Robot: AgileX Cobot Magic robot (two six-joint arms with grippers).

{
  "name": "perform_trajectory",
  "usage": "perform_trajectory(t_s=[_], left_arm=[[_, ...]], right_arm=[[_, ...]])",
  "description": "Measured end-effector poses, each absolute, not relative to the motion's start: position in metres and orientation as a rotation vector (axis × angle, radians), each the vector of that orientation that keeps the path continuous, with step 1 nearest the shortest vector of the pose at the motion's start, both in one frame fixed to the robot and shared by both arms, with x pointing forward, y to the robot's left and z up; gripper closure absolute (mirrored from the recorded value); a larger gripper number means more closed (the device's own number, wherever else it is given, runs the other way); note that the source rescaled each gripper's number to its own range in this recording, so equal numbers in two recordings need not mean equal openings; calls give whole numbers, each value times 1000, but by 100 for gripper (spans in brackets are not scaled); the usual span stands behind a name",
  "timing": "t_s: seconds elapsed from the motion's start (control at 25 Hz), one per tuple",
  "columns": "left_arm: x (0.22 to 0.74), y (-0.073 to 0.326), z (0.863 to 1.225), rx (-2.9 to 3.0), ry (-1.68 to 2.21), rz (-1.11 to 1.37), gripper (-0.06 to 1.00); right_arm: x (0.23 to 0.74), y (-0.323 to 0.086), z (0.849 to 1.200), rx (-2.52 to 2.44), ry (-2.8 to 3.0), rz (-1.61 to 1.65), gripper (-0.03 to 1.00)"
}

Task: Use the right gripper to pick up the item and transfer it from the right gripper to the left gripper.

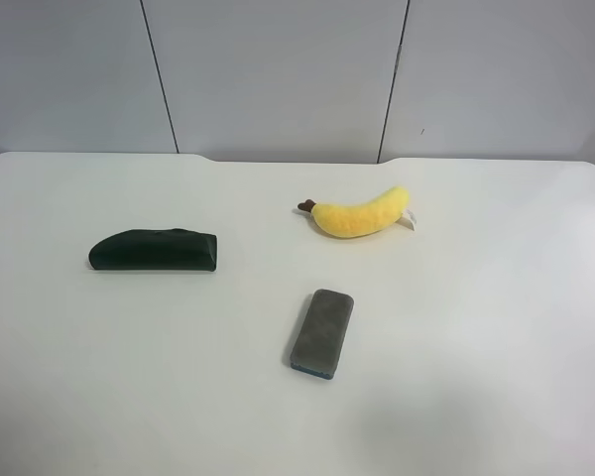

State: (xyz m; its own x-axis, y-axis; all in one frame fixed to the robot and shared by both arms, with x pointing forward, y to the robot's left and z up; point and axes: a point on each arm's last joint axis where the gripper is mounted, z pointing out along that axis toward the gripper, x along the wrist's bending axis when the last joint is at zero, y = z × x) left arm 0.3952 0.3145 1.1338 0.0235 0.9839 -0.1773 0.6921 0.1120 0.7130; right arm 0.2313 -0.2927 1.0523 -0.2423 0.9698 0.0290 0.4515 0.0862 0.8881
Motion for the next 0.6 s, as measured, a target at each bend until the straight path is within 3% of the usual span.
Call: perform_trajectory(t_s=[0.28, 0.6], left_arm=[[355, 290, 1124, 1785, 1630, 530, -5], [289, 283, 1096, 1711, 1536, 663, -5]], right_arm=[[231, -293, 1052, 1404, 1765, 1103, -3], [231, -293, 1052, 1404, 1765, 1103, -3]])
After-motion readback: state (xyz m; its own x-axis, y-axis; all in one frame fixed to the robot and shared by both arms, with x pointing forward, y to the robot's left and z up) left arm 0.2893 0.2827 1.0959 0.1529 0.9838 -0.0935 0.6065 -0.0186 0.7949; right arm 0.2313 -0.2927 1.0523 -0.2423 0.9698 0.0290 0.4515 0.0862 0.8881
